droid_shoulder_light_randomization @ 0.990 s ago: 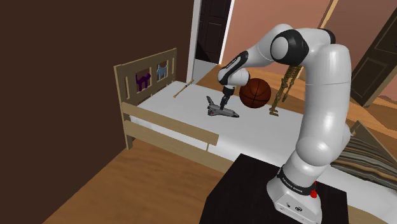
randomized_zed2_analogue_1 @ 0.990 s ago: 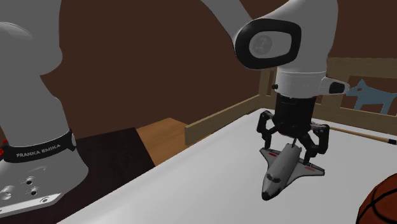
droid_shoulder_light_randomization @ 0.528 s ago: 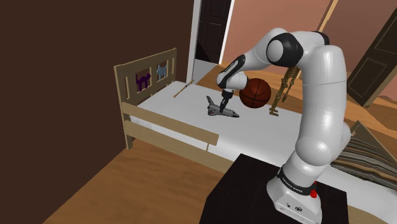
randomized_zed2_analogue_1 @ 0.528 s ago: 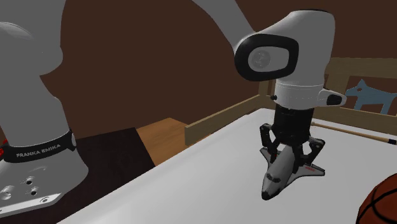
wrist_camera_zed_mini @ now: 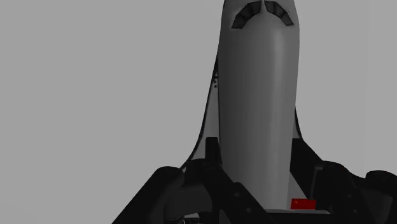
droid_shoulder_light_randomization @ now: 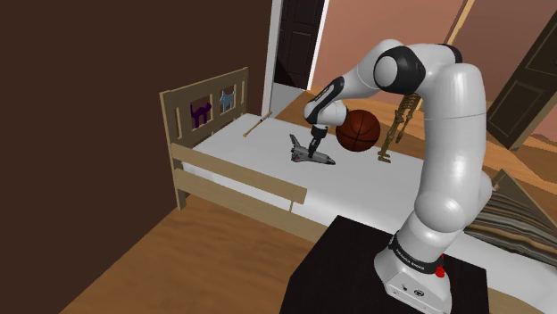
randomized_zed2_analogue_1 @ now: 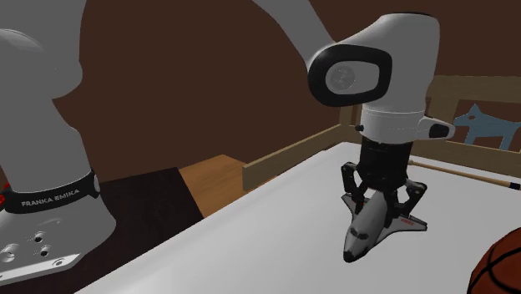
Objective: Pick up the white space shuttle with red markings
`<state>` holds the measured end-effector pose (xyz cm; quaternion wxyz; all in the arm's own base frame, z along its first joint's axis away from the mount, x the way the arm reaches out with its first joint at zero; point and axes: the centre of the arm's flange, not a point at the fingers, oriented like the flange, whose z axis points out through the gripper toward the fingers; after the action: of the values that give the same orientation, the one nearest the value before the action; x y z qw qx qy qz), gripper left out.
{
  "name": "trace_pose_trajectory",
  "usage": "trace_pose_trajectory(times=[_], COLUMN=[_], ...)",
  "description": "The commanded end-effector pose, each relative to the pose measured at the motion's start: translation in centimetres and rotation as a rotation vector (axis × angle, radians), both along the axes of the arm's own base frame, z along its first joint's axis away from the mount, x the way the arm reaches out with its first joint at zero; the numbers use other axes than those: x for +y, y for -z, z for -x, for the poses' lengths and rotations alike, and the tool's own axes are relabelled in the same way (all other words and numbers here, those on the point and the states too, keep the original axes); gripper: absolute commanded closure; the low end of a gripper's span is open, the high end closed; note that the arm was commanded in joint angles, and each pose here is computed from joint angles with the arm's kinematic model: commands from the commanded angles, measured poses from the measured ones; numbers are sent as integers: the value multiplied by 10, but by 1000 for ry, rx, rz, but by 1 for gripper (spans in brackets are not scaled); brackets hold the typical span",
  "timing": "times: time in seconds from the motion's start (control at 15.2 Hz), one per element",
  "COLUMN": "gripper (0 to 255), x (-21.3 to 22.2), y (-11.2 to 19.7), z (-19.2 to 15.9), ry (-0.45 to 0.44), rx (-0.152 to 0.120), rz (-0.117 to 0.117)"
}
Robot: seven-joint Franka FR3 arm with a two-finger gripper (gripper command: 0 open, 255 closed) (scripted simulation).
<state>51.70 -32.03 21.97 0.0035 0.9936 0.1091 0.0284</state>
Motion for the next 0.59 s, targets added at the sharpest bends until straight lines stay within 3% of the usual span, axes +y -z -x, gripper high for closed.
trace_pose_trajectory(times=[0.0,0.53], gripper=[255,255], x=[0,0], y=[-5,-47], z=[1,1], ry=[1,1], rx=[2,2], rz=[-1,-1])
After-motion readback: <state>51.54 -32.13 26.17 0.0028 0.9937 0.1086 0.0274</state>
